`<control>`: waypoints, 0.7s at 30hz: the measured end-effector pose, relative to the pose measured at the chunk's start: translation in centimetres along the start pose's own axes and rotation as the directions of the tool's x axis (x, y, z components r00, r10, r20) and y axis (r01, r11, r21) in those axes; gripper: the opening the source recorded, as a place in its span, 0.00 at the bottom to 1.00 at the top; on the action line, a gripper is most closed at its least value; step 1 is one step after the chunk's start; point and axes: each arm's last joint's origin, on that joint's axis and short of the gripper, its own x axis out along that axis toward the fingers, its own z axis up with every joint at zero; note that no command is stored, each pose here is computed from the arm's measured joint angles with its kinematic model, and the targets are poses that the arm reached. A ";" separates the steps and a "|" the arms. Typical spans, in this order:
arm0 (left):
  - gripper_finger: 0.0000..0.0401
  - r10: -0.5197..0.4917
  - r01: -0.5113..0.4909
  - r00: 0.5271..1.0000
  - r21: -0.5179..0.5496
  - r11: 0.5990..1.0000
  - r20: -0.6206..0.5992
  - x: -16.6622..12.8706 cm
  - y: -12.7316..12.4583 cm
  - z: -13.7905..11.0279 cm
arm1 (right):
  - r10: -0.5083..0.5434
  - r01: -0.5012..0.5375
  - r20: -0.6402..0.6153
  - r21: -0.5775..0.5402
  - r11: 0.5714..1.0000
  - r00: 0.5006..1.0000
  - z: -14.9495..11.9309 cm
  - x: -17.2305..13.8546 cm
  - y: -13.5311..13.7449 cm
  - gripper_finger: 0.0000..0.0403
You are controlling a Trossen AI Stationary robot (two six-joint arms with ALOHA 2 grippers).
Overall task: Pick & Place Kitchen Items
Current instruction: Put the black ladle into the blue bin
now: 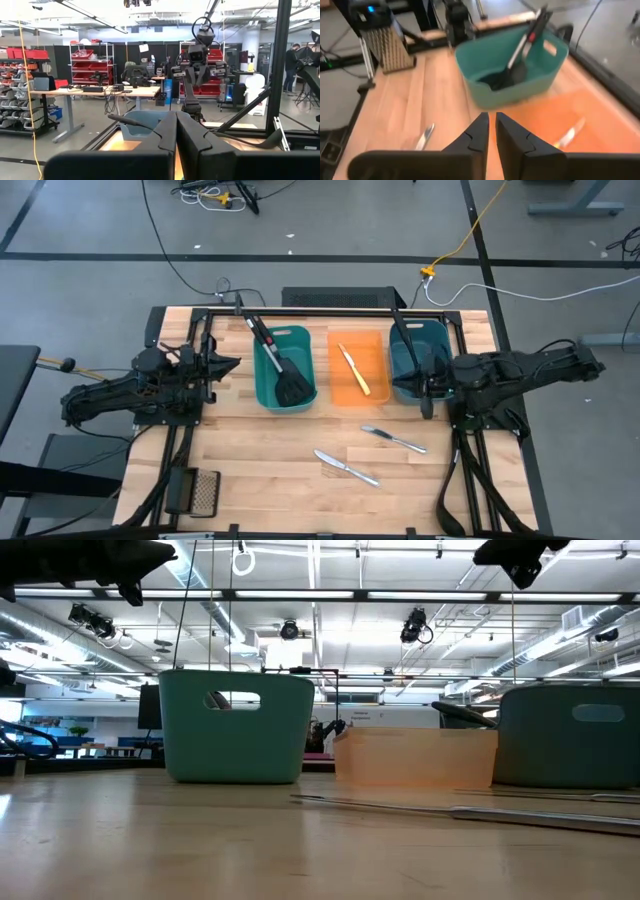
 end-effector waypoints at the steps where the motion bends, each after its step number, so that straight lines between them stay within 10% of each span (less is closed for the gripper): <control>1: 0.02 0.000 0.000 1.000 0.000 1.000 0.000 0.0 0.0 0.0 | -0.004 0.004 -0.033 0.004 1.000 0.999 -0.1 0.1 0.1 0.12; 12: 0.02 0.000 0.000 1.000 0.002 1.000 0.000 0.0 0.0 0.0 | 0.125 -0.089 -0.549 0.093 0.992 0.826 -2.7 0.7 3.2 0.16; 21: 0.02 0.000 0.000 1.000 0.004 1.000 -0.001 0.0 0.0 0.0 | 0.121 -0.110 -0.706 0.061 0.992 0.698 -3.8 1.8 5.6 0.16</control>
